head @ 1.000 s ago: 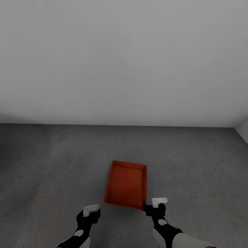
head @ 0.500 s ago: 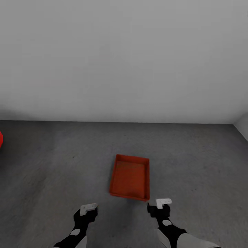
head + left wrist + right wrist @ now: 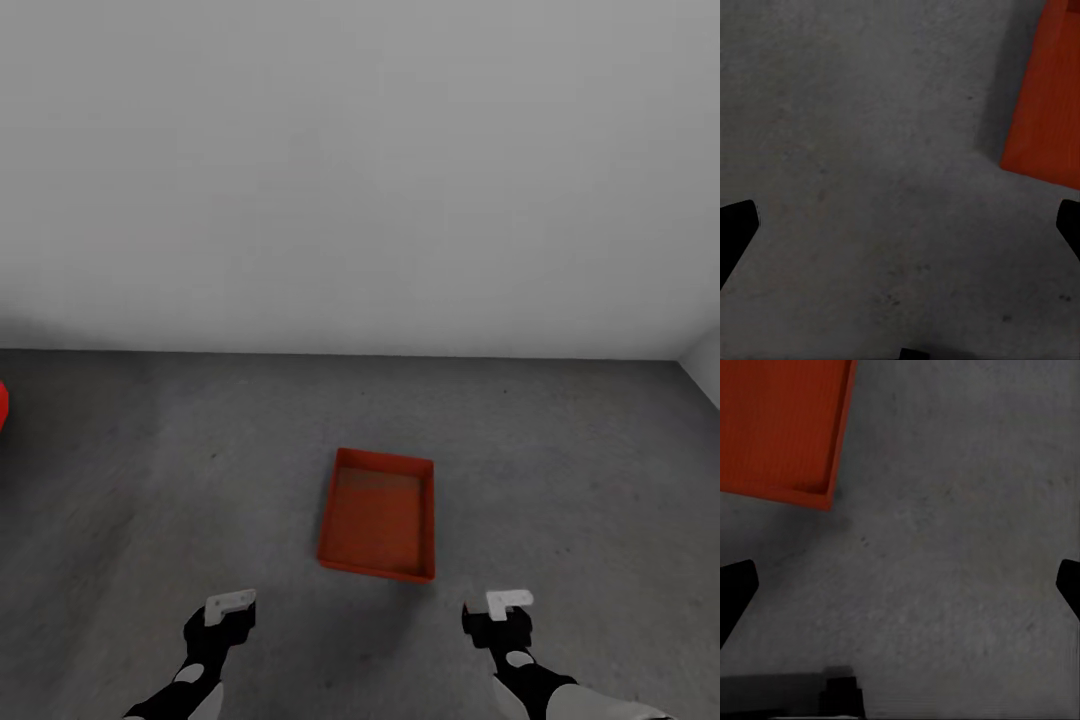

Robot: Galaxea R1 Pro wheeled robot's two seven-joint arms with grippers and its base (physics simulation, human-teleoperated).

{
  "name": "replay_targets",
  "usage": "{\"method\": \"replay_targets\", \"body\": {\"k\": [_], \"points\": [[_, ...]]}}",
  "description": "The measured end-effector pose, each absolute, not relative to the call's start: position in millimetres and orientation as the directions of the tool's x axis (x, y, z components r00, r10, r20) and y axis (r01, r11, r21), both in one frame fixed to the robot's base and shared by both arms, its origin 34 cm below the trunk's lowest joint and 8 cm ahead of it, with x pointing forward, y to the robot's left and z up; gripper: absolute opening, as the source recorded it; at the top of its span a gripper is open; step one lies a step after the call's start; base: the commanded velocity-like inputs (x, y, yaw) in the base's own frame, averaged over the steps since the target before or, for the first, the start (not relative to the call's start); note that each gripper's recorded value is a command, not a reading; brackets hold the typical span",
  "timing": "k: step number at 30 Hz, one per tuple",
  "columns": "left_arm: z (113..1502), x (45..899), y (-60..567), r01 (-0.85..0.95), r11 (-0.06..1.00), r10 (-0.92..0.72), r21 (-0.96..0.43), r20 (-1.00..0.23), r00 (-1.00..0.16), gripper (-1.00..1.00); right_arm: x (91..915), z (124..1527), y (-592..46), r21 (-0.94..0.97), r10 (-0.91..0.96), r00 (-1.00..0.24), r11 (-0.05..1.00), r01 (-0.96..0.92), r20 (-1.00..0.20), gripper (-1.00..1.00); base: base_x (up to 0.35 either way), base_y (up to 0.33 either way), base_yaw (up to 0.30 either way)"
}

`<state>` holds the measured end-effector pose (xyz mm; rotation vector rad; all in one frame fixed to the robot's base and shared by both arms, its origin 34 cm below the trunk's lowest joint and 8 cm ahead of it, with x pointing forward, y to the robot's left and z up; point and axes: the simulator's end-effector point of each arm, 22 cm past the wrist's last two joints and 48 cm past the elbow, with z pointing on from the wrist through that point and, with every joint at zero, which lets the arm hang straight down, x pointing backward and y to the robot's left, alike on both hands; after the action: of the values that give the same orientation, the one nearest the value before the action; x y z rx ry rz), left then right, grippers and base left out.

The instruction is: Move the two storage containers from the living room to the garage. In the garage, place one container on the floor and stack the other container on top of it (either order is fine).

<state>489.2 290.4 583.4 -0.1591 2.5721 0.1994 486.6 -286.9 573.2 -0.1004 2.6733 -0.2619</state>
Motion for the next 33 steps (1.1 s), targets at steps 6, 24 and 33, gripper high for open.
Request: {"method": "replay_targets", "body": {"k": [6,24,33], "points": [[581.7,483.4,299.6,-0.155,0.980,-0.068,0.124,-0.523,-0.850,1.00,481.1,571.5,-285.1,-0.199,-0.118,-0.901,0.979,-0.037,-0.417,1.00,0.000,0.000,0.000],[565.5,403.9,348.2,-0.155,0.963,-0.065,0.219,-0.372,-0.926,1.00,375.8,554.1,-295.4,-0.209,-0.123,-0.963,0.975,-0.072,-0.241,1.00,0.000,0.000,0.000],[555.0,381.7,320.3,-0.114,0.987,-0.077,0.111,-0.294,-0.953,1.00,292.2,551.4,-288.9,-0.189,-0.116,-0.985,0.978,-0.091,-0.124,1.00,0.000,0.000,0.000]]}}
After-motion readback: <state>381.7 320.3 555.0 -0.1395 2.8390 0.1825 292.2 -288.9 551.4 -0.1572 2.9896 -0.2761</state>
